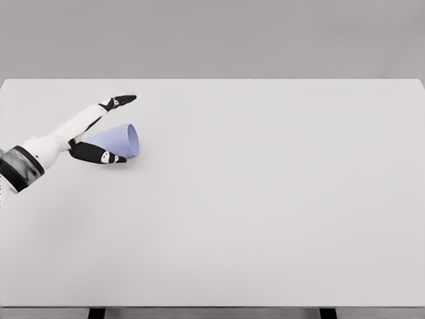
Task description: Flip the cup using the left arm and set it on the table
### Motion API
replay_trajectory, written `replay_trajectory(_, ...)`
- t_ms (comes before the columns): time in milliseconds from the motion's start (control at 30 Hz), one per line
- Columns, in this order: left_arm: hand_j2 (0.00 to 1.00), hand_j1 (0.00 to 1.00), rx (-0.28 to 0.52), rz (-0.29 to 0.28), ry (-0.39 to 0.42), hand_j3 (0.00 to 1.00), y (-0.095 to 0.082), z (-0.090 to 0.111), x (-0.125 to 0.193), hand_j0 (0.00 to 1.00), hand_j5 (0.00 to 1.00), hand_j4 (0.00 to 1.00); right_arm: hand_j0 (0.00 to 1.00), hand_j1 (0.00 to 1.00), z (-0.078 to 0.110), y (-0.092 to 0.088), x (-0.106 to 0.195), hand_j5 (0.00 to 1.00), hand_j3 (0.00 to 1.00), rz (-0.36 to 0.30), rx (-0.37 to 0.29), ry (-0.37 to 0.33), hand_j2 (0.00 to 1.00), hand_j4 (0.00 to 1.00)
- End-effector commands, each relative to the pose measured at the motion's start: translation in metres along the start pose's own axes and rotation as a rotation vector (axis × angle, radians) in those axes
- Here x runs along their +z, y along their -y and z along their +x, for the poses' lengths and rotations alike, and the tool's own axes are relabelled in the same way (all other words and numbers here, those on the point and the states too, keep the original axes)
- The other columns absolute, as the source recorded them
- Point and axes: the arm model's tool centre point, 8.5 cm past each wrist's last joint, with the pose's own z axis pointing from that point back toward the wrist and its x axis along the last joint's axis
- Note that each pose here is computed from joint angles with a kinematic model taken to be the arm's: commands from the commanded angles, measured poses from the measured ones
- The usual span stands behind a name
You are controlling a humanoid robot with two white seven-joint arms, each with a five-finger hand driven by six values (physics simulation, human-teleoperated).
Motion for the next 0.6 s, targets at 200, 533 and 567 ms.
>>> replay_trajectory(200,1.00,1.00,-0.002,-0.008,-0.116,1.00,0.0004,-0.0108,-0.0011,1.00,1.00,1.00,1.00,1.00,0.0000,0.0000,0.0000,1.00,1.00,0.000,0.000,0.000,1.00,1.00)
replay_trajectory(533,1.00,1.00,-0.023,-0.022,-0.226,1.00,-0.0013,-0.0147,-0.0090,1.00,1.00,1.00,1.00,1.00,-0.0010,0.0000,0.0001,1.00,1.00,0.000,0.000,-0.002,1.00,1.00)
replay_trajectory(567,1.00,1.00,-0.026,-0.027,-0.227,1.00,-0.0001,-0.0149,-0.0091,1.00,1.00,1.00,1.00,1.00,-0.0010,0.0000,0.0001,1.00,1.00,0.000,0.000,-0.002,1.00,1.00)
